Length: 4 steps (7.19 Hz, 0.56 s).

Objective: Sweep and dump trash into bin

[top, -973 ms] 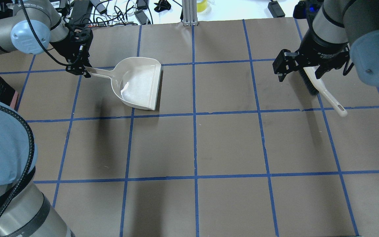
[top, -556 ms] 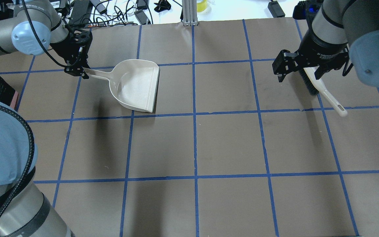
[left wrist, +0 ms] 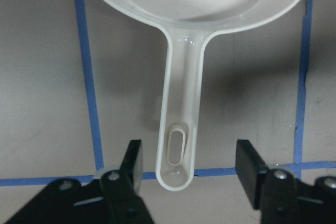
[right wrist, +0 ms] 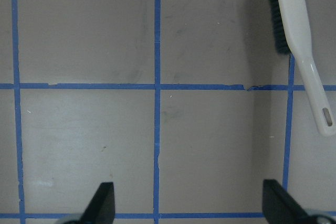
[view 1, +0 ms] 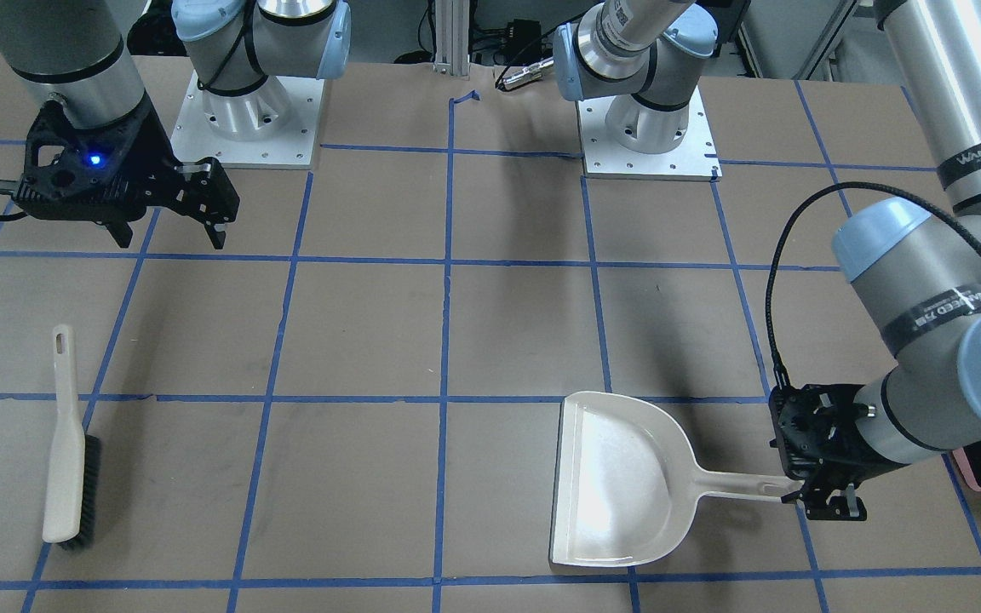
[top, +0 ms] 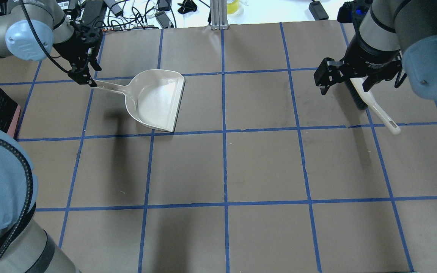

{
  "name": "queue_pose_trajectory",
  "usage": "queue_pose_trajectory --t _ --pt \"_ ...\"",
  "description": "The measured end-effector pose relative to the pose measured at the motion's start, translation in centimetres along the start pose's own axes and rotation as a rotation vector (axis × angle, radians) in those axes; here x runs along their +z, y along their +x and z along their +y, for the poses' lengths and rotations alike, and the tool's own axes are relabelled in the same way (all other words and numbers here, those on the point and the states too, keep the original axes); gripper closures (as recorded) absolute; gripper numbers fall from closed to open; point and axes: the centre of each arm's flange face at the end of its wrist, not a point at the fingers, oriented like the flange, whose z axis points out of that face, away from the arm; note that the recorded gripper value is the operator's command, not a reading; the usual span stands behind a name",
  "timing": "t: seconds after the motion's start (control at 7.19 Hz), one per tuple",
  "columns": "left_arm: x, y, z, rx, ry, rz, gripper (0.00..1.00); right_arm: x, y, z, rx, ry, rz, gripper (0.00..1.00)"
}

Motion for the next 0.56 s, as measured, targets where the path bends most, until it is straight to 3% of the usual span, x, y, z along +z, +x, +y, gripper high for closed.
queue_pose_trajectory --t 0.14,0.42,0.56 --pt "-2.3 1.0 -1.3 -0.053 -0.001 -0.003 0.31 0.0 0.0 0.0 0.0 0.0 -0.001 0.0" --pt "-7.1 4.0 -7.1 -0.295 -0.001 0.022 0.22 0.0 -0.1 0.0 -0.001 0.001 -0.007 0.0" --pt "-9.6 6.1 -10.7 -0.429 -0.004 0.026 0.08 0.0 -0.1 0.0 0.001 0.001 -0.009 0.0"
